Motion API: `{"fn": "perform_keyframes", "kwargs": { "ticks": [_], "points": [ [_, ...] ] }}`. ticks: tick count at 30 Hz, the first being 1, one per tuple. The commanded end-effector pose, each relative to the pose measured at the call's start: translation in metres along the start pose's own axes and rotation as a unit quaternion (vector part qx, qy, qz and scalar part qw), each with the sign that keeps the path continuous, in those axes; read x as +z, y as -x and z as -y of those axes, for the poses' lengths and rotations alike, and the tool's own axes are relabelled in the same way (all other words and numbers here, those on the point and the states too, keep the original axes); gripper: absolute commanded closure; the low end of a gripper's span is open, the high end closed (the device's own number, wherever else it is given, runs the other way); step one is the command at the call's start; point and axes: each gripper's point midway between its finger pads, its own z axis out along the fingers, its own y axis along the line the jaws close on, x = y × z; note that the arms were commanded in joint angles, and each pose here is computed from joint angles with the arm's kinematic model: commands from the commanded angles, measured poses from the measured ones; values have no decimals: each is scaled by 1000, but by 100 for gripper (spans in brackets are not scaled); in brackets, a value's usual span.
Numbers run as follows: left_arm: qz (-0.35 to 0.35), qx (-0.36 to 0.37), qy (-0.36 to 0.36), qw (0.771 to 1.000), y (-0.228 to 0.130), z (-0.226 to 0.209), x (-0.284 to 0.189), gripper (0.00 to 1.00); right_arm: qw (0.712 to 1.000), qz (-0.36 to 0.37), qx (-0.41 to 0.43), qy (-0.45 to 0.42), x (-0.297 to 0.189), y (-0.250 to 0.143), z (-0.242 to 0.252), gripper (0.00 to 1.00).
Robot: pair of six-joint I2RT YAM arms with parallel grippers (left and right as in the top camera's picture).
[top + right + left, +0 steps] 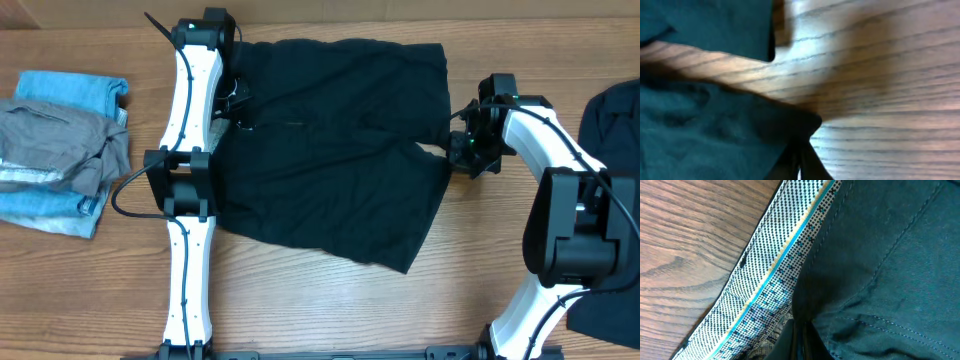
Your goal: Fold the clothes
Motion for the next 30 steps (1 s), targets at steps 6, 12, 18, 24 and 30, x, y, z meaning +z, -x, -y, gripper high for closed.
{"fn": "perform_keyframes", "kwargs": {
  "ticks": [6, 12, 18, 24, 30],
  "points": [
    [15, 15, 4, 1000, 6, 3, 3, 96, 996, 52, -74, 2, -6, 23, -5, 96],
    [16, 16, -45, 999, 9, 21, 2, 96, 989, 100, -108, -13, -11, 47, -1, 96],
    [12, 15, -39, 999, 7, 18, 2, 96, 984, 132, -114, -36, -17, 64, 20, 96],
    [-9, 2, -25, 1000, 3, 0, 2, 96, 981, 140, -130, -28, -19, 68, 17, 96],
    [21, 3, -32, 999, 13, 3, -13, 33, 978, 160, -131, 12, -43, 83, -2, 6]
  ]
}}
